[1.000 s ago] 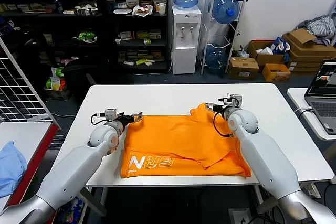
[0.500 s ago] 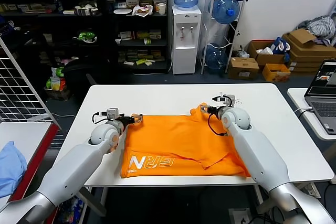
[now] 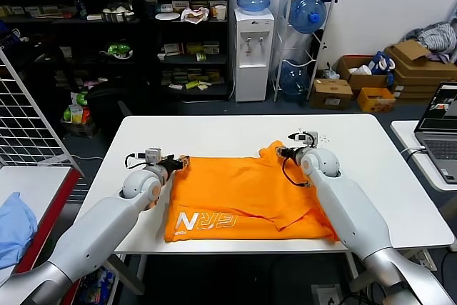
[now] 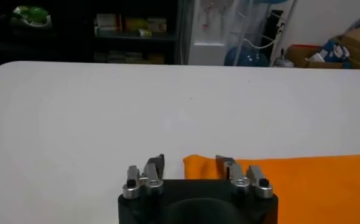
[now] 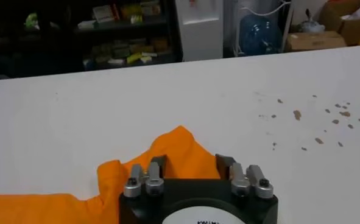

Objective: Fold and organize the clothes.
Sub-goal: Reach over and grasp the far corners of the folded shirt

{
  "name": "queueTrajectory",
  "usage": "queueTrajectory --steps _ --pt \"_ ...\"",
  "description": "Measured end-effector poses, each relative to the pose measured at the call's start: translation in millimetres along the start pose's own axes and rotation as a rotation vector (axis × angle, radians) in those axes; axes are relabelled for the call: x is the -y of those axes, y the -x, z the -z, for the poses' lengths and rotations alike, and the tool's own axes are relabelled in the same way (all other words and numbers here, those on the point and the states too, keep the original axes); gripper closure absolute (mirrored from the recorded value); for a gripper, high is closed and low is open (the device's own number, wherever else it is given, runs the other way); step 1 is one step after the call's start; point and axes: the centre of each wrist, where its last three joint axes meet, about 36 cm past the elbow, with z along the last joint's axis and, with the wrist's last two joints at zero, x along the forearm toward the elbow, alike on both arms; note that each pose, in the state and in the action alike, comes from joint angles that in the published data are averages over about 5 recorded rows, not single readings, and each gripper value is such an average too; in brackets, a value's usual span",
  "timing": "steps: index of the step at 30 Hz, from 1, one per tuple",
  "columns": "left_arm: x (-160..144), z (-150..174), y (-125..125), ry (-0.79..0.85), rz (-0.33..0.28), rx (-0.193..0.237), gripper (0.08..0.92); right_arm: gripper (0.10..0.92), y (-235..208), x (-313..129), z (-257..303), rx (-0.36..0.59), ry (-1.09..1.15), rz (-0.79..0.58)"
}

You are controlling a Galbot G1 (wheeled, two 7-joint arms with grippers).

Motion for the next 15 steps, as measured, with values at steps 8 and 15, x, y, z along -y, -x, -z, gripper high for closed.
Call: queueTrajectory --steps 8,15 --pt "4.6 0.3 -1.6 0.008 -0.013 -0.003 0.687 0.759 -0.8 0.0 0.8 0.004 0.003 0.005" --pt "6.2 2.1 -2.5 0.008 -0.014 -0.001 0.881 0.897 -4.5 3.2 0.3 0.025 0.011 0.014"
